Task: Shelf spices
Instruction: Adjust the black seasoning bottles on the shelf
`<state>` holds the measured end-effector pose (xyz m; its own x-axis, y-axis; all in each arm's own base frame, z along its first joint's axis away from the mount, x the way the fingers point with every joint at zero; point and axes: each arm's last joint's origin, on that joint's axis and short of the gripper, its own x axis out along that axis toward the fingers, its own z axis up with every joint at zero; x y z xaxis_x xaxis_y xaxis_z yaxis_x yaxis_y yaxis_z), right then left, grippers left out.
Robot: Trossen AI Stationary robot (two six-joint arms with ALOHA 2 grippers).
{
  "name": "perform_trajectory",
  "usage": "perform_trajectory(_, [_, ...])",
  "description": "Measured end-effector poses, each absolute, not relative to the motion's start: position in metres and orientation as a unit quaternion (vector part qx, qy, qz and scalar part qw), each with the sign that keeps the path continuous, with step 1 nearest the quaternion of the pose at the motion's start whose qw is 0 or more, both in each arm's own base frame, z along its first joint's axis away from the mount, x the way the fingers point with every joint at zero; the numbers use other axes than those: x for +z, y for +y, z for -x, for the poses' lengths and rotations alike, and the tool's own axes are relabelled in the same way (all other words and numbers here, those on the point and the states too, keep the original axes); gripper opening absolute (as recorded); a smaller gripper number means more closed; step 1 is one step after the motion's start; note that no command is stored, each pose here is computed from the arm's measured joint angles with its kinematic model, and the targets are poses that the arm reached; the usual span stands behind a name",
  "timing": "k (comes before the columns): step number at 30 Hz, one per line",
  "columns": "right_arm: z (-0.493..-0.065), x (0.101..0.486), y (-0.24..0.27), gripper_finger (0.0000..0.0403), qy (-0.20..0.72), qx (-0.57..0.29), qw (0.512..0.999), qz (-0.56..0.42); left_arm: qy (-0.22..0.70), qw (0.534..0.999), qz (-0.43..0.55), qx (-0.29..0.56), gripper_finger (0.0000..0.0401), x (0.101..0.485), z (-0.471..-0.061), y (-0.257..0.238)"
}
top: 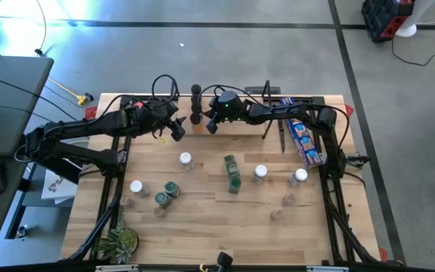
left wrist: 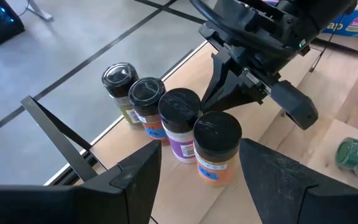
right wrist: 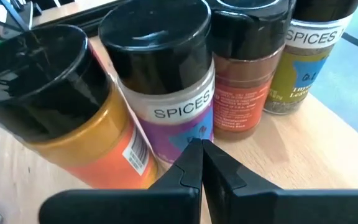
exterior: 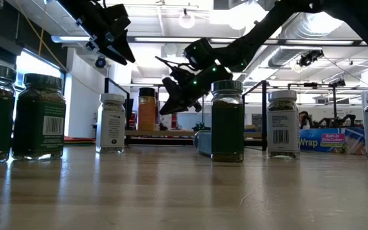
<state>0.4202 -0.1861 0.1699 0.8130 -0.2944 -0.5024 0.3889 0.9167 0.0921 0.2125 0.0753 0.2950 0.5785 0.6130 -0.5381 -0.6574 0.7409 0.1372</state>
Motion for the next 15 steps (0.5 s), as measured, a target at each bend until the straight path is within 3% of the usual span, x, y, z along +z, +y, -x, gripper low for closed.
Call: perform_trajectory(15, [-0.4218,0.1716,-0.1846,0.0000,0.238,-0.165,0.952,-0.097,0.289,0.888,0.036,0.357,0.0210,0.2949,-0.2124,0.0753])
